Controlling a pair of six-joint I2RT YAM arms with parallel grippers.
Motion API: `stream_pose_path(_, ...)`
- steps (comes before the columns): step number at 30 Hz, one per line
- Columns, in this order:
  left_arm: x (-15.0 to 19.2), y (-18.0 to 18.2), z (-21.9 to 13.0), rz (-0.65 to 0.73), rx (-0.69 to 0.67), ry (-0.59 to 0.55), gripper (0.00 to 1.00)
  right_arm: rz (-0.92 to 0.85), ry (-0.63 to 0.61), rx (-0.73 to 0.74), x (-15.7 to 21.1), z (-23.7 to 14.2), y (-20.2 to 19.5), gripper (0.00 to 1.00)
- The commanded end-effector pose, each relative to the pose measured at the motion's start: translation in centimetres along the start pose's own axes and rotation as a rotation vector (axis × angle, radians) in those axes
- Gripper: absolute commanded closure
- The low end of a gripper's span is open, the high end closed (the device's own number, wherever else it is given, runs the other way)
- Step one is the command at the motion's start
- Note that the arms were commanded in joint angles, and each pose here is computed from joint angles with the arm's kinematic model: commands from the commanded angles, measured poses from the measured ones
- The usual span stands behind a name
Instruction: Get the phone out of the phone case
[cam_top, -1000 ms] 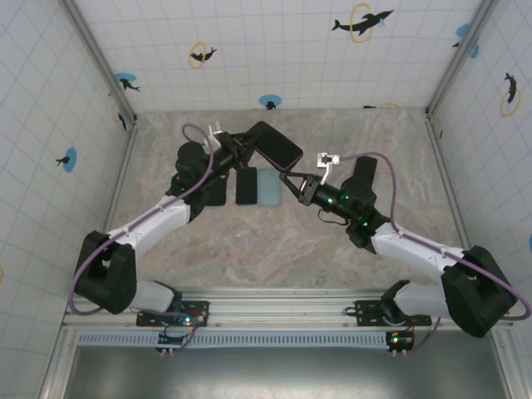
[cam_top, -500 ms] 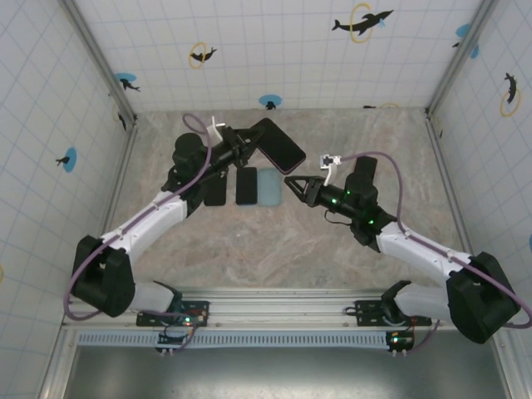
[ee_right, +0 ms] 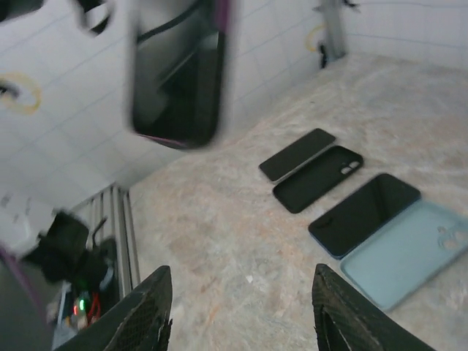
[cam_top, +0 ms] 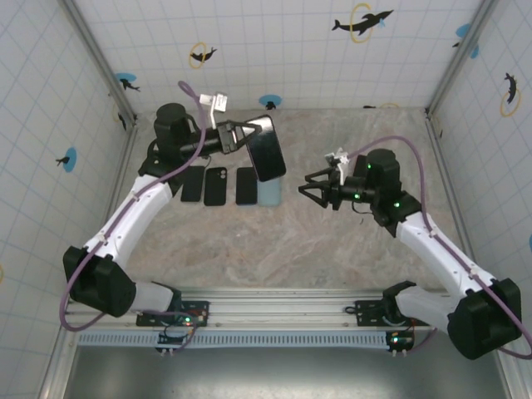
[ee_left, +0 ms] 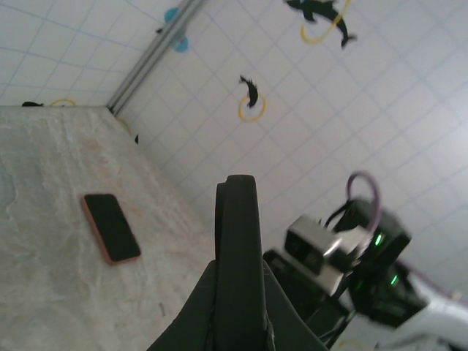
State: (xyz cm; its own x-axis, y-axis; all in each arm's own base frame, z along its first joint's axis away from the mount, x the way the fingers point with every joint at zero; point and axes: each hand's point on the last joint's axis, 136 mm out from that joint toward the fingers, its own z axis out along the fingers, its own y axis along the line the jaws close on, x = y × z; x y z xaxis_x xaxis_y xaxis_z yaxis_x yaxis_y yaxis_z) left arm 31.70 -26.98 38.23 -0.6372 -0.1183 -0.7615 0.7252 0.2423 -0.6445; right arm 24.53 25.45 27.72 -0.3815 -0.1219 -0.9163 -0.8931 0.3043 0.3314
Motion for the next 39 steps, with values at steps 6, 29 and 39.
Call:
stream_pose_path(6,1.7,-4.6,-1.6,0.483,0.162,0.085,1.00,-0.363,0.151,-0.249,0.1,1.4,3.9,0.49)
stream_pose_path(29,2.8,-7.7,-2.9,0.540,0.294,0.110,1.00,-0.485,0.213,-0.376,-0.2,6.7,4.9,0.58)
stream_pose_path(39,2.6,-7.4,-2.7,0.526,0.278,0.114,1.00,-0.465,0.189,-0.417,-0.5,6.6,5.4,0.70)
